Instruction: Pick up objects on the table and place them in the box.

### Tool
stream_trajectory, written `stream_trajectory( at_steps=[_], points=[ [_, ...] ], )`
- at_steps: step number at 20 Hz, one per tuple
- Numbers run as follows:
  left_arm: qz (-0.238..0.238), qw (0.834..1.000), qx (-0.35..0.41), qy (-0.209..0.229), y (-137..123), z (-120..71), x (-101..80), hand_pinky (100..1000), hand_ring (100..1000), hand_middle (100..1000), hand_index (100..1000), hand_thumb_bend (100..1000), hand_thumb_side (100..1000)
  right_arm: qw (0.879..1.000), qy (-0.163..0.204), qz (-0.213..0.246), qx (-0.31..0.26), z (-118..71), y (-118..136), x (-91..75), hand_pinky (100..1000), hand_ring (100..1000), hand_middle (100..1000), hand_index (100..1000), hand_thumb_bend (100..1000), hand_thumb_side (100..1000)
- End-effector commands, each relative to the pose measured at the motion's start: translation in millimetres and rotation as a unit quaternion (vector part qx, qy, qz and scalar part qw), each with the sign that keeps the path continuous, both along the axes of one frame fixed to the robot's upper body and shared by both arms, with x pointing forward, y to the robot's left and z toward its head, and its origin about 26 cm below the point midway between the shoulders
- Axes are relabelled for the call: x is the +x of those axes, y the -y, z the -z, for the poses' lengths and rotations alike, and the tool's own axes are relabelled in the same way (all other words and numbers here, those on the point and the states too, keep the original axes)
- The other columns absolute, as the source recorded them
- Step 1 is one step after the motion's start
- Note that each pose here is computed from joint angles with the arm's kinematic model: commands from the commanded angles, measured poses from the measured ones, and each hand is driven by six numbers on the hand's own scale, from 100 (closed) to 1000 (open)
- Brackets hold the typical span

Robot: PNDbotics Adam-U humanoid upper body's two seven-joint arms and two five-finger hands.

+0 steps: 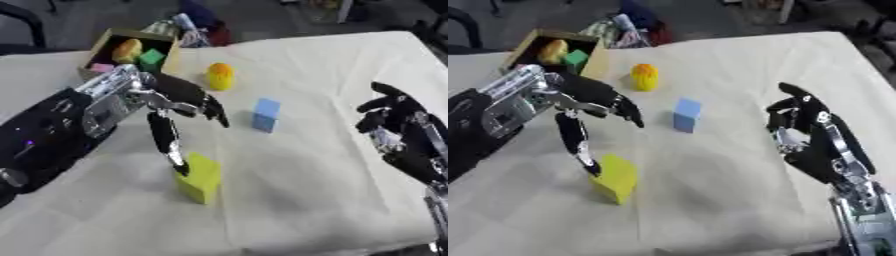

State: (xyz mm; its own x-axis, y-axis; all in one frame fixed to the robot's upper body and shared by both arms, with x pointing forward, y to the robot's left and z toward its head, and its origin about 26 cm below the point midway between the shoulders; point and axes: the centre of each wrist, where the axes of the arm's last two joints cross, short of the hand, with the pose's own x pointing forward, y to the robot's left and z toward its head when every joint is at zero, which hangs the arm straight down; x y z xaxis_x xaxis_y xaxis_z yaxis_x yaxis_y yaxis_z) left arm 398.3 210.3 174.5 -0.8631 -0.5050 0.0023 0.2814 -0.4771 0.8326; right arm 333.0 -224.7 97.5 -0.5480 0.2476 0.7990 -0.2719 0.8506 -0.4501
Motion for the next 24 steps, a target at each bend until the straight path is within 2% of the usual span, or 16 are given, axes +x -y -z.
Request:
stream_trajectory(
  at_steps=[1, 9, 11, 13, 14, 15, 16, 18, 22, 24],
  points=[
    [0.084, 0.992, 0.088, -0.016, -5, -7.8, -2.1, 848, 813, 851, 941, 721, 509, 1.0, 0.013, 0.005, -0.01, -7.7, 6, 1.7, 562, 562, 635, 923, 100, 452],
    [0.087, 0.991, 0.097, -0.029, -7, 7.5, -10.8, 840, 800, 844, 939, 703, 502, 1.0, 0.012, 0.004, -0.01, -7.5, 6, 1.5, 562, 562, 635, 923, 100, 451],
    [0.085, 0.991, 0.1, -0.03, -8, 11.4, -12.2, 832, 787, 832, 927, 682, 469, 1.0, 0.012, 0.005, -0.01, -7.4, 6, 1.5, 562, 562, 635, 923, 100, 450],
    [0.078, 0.992, 0.099, -0.026, -9, 11.6, -12.6, 789, 732, 768, 873, 604, 358, 1.0, 0.012, 0.005, -0.009, -7.6, 6, 1.6, 563, 562, 635, 923, 100, 449],
    [0.074, 0.993, 0.095, -0.02, -10, 8.0, -12.5, 736, 671, 705, 823, 548, 263, 1.0, 0.012, 0.006, -0.008, -7.7, 6, 1.6, 563, 563, 635, 923, 100, 449],
    [0.068, 0.994, 0.09, -0.011, -10, 2.5, -12.4, 699, 626, 655, 787, 515, 207, 1.0, 0.012, 0.006, -0.008, -7.6, 6, 1.6, 563, 563, 635, 923, 100, 450],
    [0.059, 0.995, 0.082, -0.004, -11, -2.4, -12.3, 624, 552, 570, 718, 435, 115, 1.0, 0.012, 0.006, -0.008, -7.7, 6, 1.6, 563, 563, 636, 923, 100, 450],
    [0.04, 0.998, 0.056, 0.009, -15, -11.9, -12.4, 550, 475, 483, 638, 377, 100, 1.0, 0.013, 0.006, -0.007, -7.8, 5, 1.6, 563, 563, 636, 923, 100, 449],
    [-0.003, 0.998, -0.035, 0.056, -31, -49.5, -17.3, 534, 452, 455, 617, 342, 100, 1.0, 0.011, 0.009, -0.006, -7.2, 6, 1.6, 563, 563, 636, 923, 100, 450],
    [-0.047, 0.992, -0.08, 0.081, -47, -73.0, -16.4, 533, 446, 450, 617, 327, 100, 1.0, 0.01, 0.008, -0.006, -6.6, 6, 1.4, 563, 563, 636, 923, 100, 450]
  ],
)
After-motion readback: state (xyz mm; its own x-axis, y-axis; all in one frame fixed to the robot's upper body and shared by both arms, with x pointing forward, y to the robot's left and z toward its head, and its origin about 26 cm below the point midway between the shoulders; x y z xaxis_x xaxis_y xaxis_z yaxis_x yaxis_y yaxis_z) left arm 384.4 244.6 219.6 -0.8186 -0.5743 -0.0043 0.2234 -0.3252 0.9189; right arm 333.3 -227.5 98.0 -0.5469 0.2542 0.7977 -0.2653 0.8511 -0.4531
